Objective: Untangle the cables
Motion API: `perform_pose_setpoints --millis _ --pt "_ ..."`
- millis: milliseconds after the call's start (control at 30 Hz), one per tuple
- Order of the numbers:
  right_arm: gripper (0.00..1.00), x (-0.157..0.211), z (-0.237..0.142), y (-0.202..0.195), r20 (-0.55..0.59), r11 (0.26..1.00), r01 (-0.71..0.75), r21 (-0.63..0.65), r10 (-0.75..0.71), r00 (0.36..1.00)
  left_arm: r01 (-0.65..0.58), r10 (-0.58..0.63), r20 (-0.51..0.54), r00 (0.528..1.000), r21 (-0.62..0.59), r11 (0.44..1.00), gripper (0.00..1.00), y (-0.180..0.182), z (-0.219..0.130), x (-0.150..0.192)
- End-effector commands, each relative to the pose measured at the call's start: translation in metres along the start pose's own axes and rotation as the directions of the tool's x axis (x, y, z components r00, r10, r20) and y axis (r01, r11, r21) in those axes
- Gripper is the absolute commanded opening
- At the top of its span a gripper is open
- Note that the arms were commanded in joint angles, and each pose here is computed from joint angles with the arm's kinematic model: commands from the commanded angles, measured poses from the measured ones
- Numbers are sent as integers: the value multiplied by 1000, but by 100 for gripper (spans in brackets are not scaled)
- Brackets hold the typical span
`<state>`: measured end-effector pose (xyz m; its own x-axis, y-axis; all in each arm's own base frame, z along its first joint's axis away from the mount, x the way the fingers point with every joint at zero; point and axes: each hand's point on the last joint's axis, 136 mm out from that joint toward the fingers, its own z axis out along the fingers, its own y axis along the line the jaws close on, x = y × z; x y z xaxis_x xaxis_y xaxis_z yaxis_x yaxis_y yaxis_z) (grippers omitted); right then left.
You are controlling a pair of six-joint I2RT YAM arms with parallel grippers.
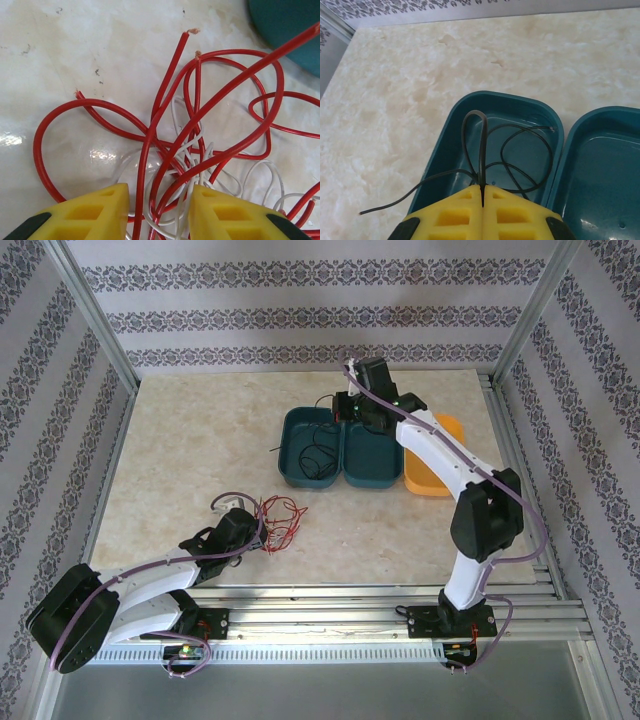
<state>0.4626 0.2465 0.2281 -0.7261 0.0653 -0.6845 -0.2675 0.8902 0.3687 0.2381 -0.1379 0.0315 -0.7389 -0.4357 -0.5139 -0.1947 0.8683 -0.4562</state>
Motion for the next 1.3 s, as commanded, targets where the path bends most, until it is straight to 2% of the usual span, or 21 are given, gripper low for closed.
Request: perform_pose_setpoints --millis 0,200,567,933,1267 --pt "0 1 12 -12 -15 998 32 47 -32 999 3 -3 5 1000 2 1000 35 -3 2 -5" --pt "0 5 19 -29 -62 989 105 105 -99 993 3 -3 -5 1000 2 1000 35 -3 3 -4" --pt "0 33 50 -37 -199 971 222 91 -200 959 6 -6 -2 1000 2 1000 35 -2 2 -4" --pt "0 66 88 -21 -311 937 342 75 -304 901 10 -10 -3 1000 -2 1000 35 0 0 -3" --pt "0 87 120 -29 -393 928 359 98 -295 871 12 -12 0 1000 2 1000 35 1 -1 -3"
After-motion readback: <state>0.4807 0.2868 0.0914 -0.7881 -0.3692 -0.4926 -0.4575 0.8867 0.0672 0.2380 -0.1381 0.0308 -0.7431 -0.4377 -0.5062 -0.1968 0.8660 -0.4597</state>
